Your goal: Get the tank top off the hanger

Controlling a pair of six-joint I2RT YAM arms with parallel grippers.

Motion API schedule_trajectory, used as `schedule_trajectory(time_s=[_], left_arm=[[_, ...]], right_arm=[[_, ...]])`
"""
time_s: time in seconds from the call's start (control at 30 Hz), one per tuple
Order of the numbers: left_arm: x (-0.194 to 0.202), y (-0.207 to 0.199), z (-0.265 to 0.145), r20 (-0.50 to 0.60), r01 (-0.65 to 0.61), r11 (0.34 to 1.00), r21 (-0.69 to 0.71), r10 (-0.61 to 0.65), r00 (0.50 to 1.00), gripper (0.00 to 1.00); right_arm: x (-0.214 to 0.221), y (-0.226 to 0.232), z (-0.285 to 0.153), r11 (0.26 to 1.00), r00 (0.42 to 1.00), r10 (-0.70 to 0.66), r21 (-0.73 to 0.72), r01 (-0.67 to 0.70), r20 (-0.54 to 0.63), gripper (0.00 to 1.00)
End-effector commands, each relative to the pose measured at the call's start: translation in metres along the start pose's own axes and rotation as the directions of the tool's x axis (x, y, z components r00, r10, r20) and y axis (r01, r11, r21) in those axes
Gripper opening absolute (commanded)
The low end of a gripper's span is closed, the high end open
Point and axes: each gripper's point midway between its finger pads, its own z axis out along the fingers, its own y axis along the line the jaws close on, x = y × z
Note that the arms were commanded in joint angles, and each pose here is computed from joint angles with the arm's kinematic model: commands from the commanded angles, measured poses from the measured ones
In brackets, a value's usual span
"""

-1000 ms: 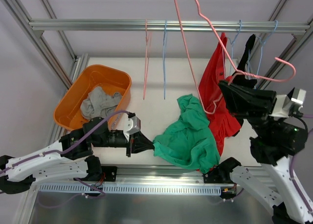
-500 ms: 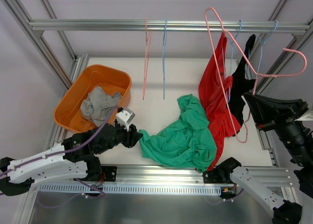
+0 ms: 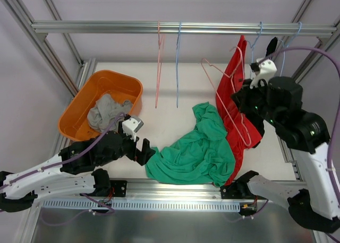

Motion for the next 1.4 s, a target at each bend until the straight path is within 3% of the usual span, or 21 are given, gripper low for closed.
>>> schedule_trajectory(time_s=[0.0,0.13,0.5,0.67,0.93,1.0,1.03,1.1,1.13,1.23,1.37], left_arm=[[0.009,-0.008,-0.011,-0.102,-0.023,0.999,0.04,0.027,0.994,0.99],[0.023,0.004,-0.009,-0.136,-0.04,0.999,-0.011,0.039,0.99,0.99],[0.012,0.011,-0.023,-0.047,0.013,1.0,-0.017,-0.014,0.999,0.99],[0.012,0.012,-0.025,-0.038,0.021,1.0,-0.013,-0.022,0.999,0.99],[0.006,0.009,-0.023,-0.034,0.034,0.999,-0.018,-0.034,0.999,0.99],[-0.001,0.005,-0.017,-0.018,0.043,0.999,-0.023,-0.043,0.999,0.99],[-0.004,0.002,-0.014,-0.013,0.043,0.999,-0.012,-0.043,0.999,0.99],[-0.015,-0.011,-0.004,0.011,0.039,0.999,0.024,-0.04,0.999,0.99],[-0.019,-0.016,0.0,0.019,0.036,0.998,0.043,-0.037,0.999,0.99],[-0.028,-0.034,0.021,0.028,0.015,0.996,0.083,-0.017,0.999,0.99],[-0.025,-0.057,0.063,-0.009,-0.034,0.992,0.121,0.036,0.999,0.99]], right_arm=[[-0.047,-0.003,0.01,0.999,0.994,-0.017,0.053,0.012,0.106,0.0],[-0.083,0.014,0.033,0.999,0.989,-0.023,0.036,0.018,0.147,0.0],[-0.119,0.021,0.112,0.982,0.981,-0.04,0.191,0.003,0.19,0.0],[-0.106,0.034,0.155,0.98,0.99,-0.03,0.2,0.002,0.136,0.0],[-0.079,0.031,0.164,0.977,0.996,0.0,0.21,-0.019,0.093,0.0],[-0.082,0.033,0.156,0.982,0.994,0.005,0.188,-0.025,0.106,0.13],[-0.083,0.032,0.152,0.983,0.994,0.005,0.184,-0.025,0.11,0.39],[-0.087,0.031,0.139,0.985,0.991,0.005,0.172,-0.028,0.131,0.56],[-0.088,0.031,0.134,0.986,0.991,0.003,0.166,-0.026,0.136,0.7],[-0.092,0.026,0.101,0.99,0.985,0.0,0.139,-0.024,0.17,0.99],[-0.088,0.017,0.044,0.996,0.975,0.006,0.087,-0.026,0.223,1.0]])
